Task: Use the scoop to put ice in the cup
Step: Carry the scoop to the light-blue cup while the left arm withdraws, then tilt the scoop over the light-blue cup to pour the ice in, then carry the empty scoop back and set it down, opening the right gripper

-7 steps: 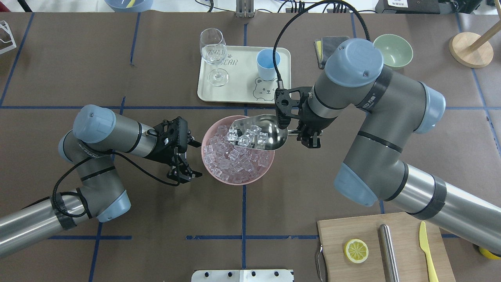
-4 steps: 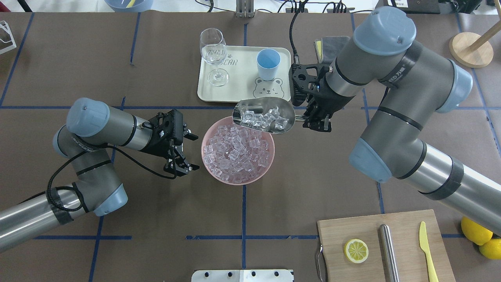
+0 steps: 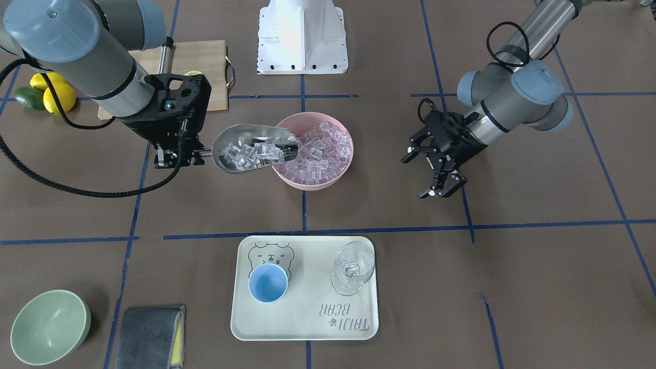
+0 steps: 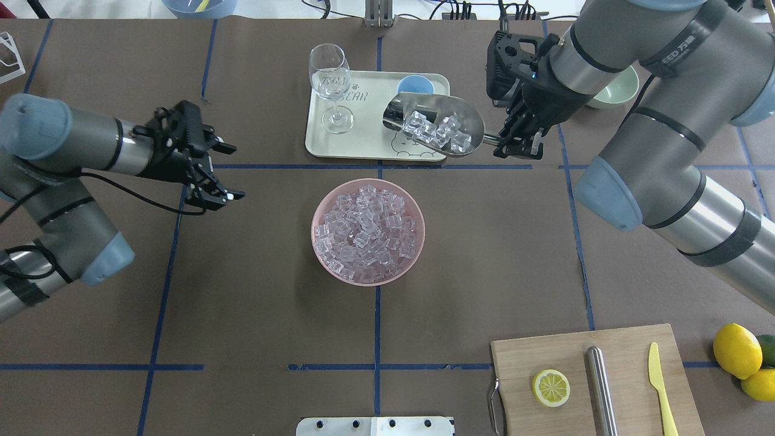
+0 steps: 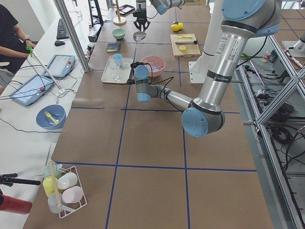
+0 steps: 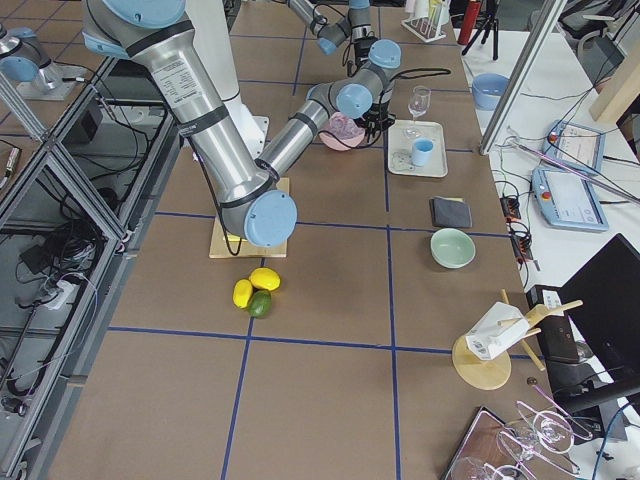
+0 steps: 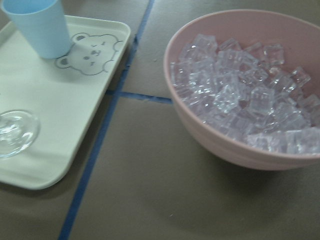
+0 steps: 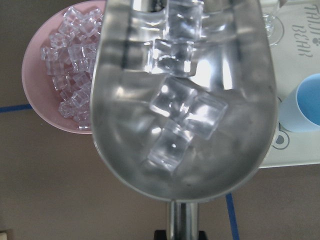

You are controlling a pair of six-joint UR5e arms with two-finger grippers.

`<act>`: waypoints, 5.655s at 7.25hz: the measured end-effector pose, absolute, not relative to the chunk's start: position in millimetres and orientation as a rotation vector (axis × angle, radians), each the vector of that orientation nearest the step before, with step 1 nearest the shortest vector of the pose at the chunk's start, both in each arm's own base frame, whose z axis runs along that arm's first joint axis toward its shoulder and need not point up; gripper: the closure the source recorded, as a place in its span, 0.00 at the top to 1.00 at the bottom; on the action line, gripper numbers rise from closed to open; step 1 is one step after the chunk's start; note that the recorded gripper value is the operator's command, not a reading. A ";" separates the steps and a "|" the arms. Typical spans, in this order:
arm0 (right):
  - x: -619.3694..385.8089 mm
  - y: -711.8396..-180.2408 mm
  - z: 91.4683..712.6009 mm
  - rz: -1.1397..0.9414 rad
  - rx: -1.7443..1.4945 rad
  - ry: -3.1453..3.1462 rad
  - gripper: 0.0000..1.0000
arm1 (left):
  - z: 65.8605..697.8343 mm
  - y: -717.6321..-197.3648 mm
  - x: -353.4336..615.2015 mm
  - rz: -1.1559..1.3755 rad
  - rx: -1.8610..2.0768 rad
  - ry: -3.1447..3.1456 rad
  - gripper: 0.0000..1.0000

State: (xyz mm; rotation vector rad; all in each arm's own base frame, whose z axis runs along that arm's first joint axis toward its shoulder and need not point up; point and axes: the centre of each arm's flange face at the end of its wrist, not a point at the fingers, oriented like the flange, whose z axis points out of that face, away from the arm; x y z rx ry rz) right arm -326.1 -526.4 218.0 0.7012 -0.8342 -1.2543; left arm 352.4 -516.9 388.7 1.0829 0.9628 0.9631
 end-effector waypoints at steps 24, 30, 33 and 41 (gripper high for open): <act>-434.5 -637.0 195.5 -0.677 -0.193 -0.698 0.00 | 506.1 -594.3 72.6 0.456 0.701 0.652 1.00; -415.8 -640.6 190.5 -0.732 -0.251 -0.652 0.00 | 499.9 -596.8 73.3 0.458 0.712 0.654 1.00; -413.4 -639.5 193.9 -0.745 -0.271 -0.619 0.00 | 496.6 -597.5 73.5 0.456 0.716 0.656 1.00; -373.2 -618.4 197.7 -0.798 -0.226 -0.588 0.00 | 495.3 -598.3 75.3 0.453 0.716 0.658 1.00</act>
